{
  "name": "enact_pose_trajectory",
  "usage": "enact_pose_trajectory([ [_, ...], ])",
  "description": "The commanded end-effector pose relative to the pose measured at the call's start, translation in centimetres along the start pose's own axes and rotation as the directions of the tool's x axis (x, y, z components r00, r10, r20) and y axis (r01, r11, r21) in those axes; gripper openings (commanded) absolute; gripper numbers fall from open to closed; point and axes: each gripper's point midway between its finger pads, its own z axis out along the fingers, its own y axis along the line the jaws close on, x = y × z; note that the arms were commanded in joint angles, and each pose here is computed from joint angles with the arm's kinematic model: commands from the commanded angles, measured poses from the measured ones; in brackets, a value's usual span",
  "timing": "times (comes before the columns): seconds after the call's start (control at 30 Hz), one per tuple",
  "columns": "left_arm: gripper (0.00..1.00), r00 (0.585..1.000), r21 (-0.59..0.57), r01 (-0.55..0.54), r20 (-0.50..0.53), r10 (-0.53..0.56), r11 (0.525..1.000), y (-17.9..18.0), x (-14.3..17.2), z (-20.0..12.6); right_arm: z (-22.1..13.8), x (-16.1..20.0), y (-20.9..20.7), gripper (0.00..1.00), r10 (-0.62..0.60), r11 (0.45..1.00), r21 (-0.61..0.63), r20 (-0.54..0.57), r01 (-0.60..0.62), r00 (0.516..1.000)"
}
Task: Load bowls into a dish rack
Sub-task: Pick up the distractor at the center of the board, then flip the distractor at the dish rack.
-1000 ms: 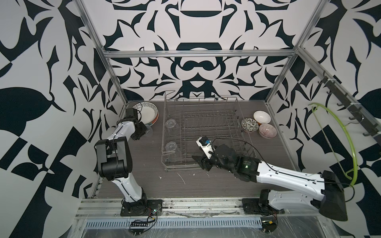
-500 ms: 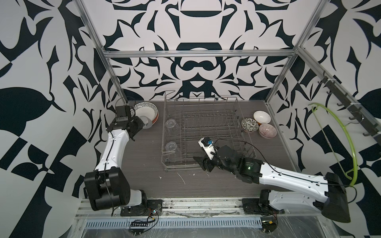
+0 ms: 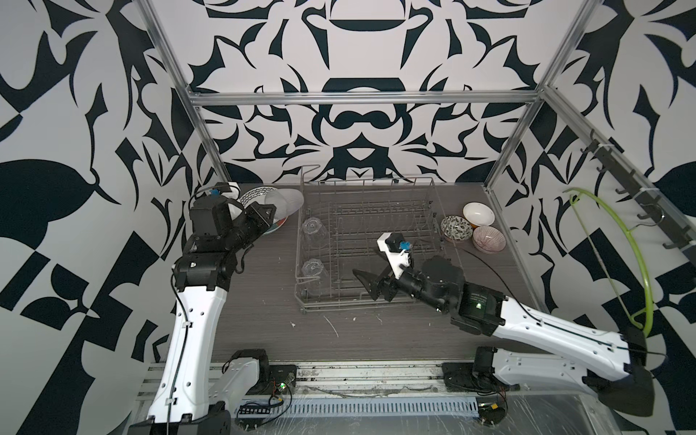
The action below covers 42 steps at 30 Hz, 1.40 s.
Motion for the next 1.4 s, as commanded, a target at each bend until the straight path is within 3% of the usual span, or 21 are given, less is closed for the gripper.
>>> enact_pose_trajectory([
  [0.0, 0.0, 0.995, 0.294, 0.067, -0.096, -0.04, 0.954, -5.4, 1.1, 0.0, -2.2, -6.7, -0.2, 0.97, -0.038, 0.999, 0.015, 0.188, 0.036, 0.981],
  [0.17, 0.0, 0.991, 0.442, 0.032, -0.131, 0.029, 0.896, -10.0, 2.4, -0.2, -4.5, -10.7, -0.6, 1.0, -0.018, 0.998, -0.045, 0.315, 0.034, 0.949],
  [0.33, 0.0, 0.978, 0.611, 0.04, -0.185, 0.094, 0.791, -14.5, 5.2, 0.1, -5.9, -12.9, -1.1, 1.0, 0.031, 0.989, -0.145, 0.419, 0.034, 0.908],
  [0.53, 0.0, 0.963, 0.778, 0.083, -0.224, 0.152, 0.622, -18.4, 8.3, 0.3, -7.2, -13.8, 0.7, 0.98, 0.062, 0.941, -0.316, 0.519, 0.124, 0.853],
  [0.63, 0.0, 0.96, 0.858, 0.087, -0.209, 0.189, 0.507, -20.1, 9.5, -0.6, -8.0, -13.9, 2.1, 0.95, 0.055, 0.905, -0.379, 0.558, 0.195, 0.828],
  [0.77, 0.0, 0.958, 0.897, 0.11, -0.211, 0.196, 0.428, -21.0, 10.2, -0.8, -8.5, -14.1, 3.0, 0.93, 0.045, 0.875, -0.416, 0.578, 0.247, 0.815],
  [0.83, 0.0, 0.96, 0.924, 0.118, -0.199, 0.195, 0.363, -21.5, 10.1, -1.9, -8.6, -14.2, 3.1, 0.93, 0.037, 0.869, -0.422, 0.577, 0.259, 0.816],
  [0.93, 0.0, 0.956, 0.929, 0.158, -0.229, 0.184, 0.333, -21.1, 10.5, -1.3, -8.5, -14.4, 2.4, 0.93, 0.022, 0.88, -0.4, 0.573, 0.256, 0.819],
  [1.2, 0.0, 0.953, 0.93, 0.181, -0.246, 0.175, 0.32, -20.4, 11.2, -0.7, -8.6, -15.0, 0.9, 0.93, -0.01, 0.895, -0.362, 0.571, 0.262, 0.821],
  [1.37, 0.0, 0.949, 0.94, 0.196, -0.254, 0.189, 0.28, -20.5, 11.5, -1.3, -8.3, -15.3, 0.4, 0.93, -0.03, 0.899, -0.347, 0.56, 0.267, 0.828],
])
